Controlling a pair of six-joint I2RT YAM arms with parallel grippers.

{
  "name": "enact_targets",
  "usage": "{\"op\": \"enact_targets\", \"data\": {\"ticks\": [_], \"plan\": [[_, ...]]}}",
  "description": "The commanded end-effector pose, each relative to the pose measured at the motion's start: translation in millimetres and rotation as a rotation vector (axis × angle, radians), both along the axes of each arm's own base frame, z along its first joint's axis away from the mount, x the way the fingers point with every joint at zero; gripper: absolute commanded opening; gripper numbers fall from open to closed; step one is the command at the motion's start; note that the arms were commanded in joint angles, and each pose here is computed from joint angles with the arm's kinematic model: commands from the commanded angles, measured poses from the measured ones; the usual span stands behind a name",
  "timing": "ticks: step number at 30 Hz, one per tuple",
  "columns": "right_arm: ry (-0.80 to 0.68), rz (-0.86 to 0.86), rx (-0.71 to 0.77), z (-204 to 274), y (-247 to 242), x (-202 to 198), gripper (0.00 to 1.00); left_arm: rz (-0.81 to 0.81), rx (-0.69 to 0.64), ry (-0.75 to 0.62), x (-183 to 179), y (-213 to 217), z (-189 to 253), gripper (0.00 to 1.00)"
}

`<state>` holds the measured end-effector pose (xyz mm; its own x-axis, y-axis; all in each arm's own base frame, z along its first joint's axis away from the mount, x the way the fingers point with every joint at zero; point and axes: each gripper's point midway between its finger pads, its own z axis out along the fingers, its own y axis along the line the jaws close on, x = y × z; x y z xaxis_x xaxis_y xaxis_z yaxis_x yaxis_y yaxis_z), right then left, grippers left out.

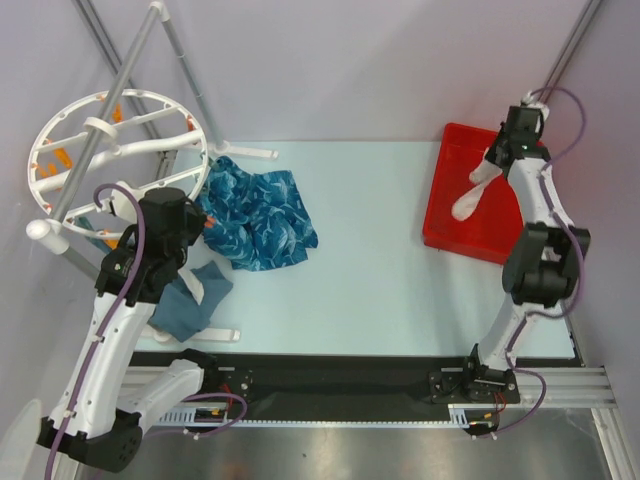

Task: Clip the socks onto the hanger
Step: Pick up the sock from the bin, then clamp the sock onto the hanger.

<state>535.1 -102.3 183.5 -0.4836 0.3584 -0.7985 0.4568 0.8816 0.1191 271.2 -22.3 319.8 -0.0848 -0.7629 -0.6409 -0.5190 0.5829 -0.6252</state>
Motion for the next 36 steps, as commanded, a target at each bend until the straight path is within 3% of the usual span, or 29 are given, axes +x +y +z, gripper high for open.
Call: {"op": "enact_targets", "data": {"ticks": [1, 7, 13, 15, 24, 28, 31, 36], "plan": [[-0.326, 0.084, -0.084, 135, 17, -13, 0.0, 0.02, -0.008, -0.018, -5, 5, 5, 0.0], [-0.567, 0.304, -0.045, 233, 72, -55, 0.0, 0.018, -0.018, -0.015, -6, 3, 3, 0.0], [-0.73, 0.707, 0.013, 285, 170, -110, 0.0, 0.003, -0.034, -0.015, -5, -1, 2, 0.0], [-0.761, 0.922, 0.004, 290, 220, -135, 0.0, 0.001, -0.034, -0.015, -5, -1, 2, 0.0], [-0.711, 1.648, 0.153, 246, 380, -237, 0.0, -0.02, -0.052, -0.025, -4, -6, 4, 0.0], [-0.666, 1.819, 0.248, 220, 427, -256, 0.0, -0.038, -0.067, -0.033, -4, -10, 5, 0.0], [-0.593, 1.947, 0.414, 199, 462, -268, 0.0, -0.045, -0.081, -0.043, -5, -11, 9, 0.0], [-0.476, 1.986, 0.591, 174, 516, -267, 0.0, -0.053, -0.094, -0.059, -7, -13, 13, 0.0]]}}
